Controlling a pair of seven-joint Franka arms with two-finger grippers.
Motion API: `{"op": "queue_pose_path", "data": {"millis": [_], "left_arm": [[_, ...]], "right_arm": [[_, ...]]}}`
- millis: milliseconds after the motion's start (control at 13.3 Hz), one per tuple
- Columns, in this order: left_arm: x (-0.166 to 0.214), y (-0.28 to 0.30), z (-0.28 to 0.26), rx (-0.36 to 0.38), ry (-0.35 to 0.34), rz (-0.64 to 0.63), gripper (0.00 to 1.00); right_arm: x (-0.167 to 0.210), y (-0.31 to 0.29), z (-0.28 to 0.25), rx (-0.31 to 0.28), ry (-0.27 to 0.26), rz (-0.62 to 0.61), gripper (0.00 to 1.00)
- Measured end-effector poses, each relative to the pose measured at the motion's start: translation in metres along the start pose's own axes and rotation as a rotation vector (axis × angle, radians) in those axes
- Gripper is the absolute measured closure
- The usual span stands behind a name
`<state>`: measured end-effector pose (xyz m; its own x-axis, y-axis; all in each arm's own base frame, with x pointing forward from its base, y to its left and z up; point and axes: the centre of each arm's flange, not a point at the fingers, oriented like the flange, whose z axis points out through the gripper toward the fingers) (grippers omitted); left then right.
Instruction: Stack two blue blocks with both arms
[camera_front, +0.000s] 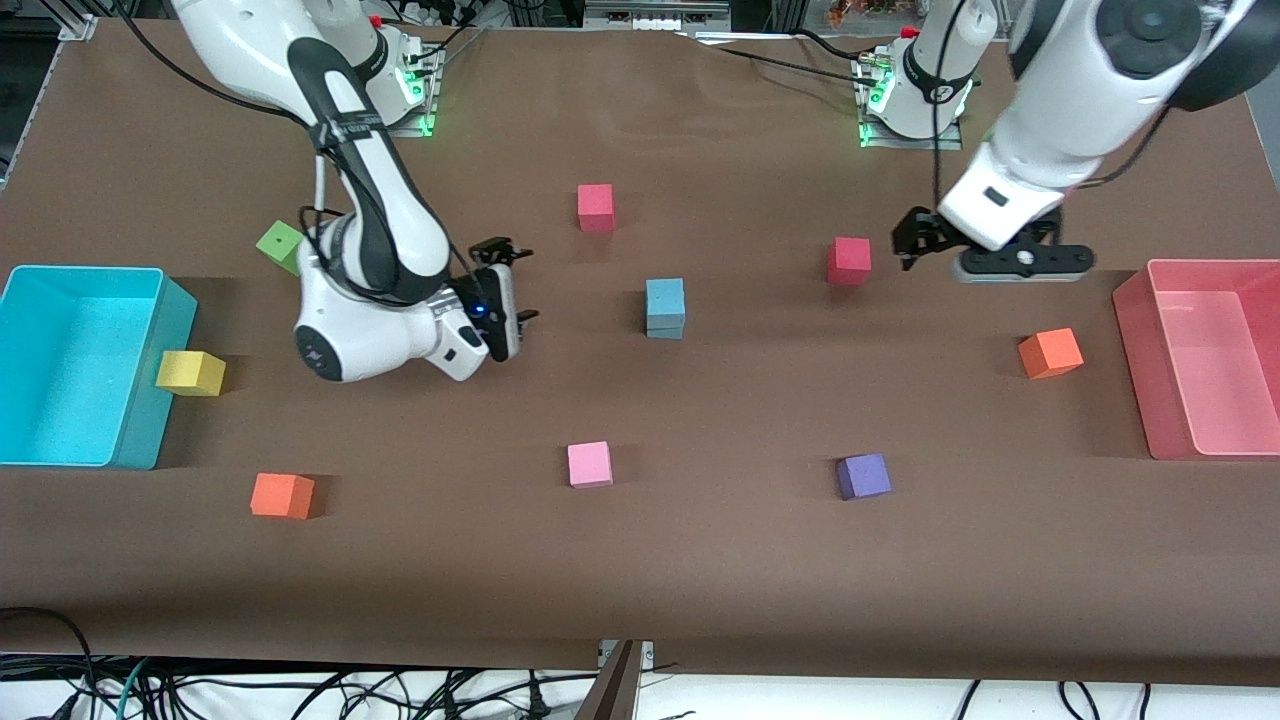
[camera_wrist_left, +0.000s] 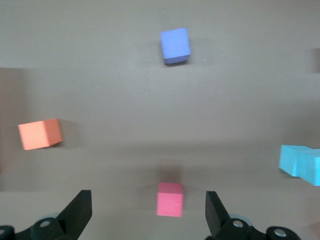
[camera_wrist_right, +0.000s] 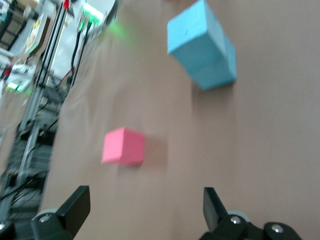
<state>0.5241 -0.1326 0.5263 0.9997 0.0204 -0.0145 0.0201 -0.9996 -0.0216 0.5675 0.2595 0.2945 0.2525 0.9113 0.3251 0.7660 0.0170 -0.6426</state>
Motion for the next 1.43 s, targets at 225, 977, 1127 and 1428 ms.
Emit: {"op": "queue_pose_path", "data": {"millis": [225, 977, 1127, 1428], "left_arm": [[0.003, -0.058, -0.01, -0.039, -0.024, 0.005, 0.0], [0.003, -0.073, -0.044, -0.039, -0.04, -0.013, 0.0], [0.006, -0.085, -0.044, -0.04, -0.038, -0.037, 0.0], [0.017, -0.087, -0.048, -0.04, -0.024, -0.041, 0.0]], "right_arm": [[0.0, -0.023, -0.056, -0.016, -0.213, 0.103, 0.0], [-0.125, -0.098, -0.229, -0.379, -0.297, 0.588, 0.0], [-0.114, -0.1, -0.224, -0.474, -0.25, 0.738, 0.0], [-0.123, -0.118, -0.252, -0.638, -0.219, 0.865, 0.0]]}}
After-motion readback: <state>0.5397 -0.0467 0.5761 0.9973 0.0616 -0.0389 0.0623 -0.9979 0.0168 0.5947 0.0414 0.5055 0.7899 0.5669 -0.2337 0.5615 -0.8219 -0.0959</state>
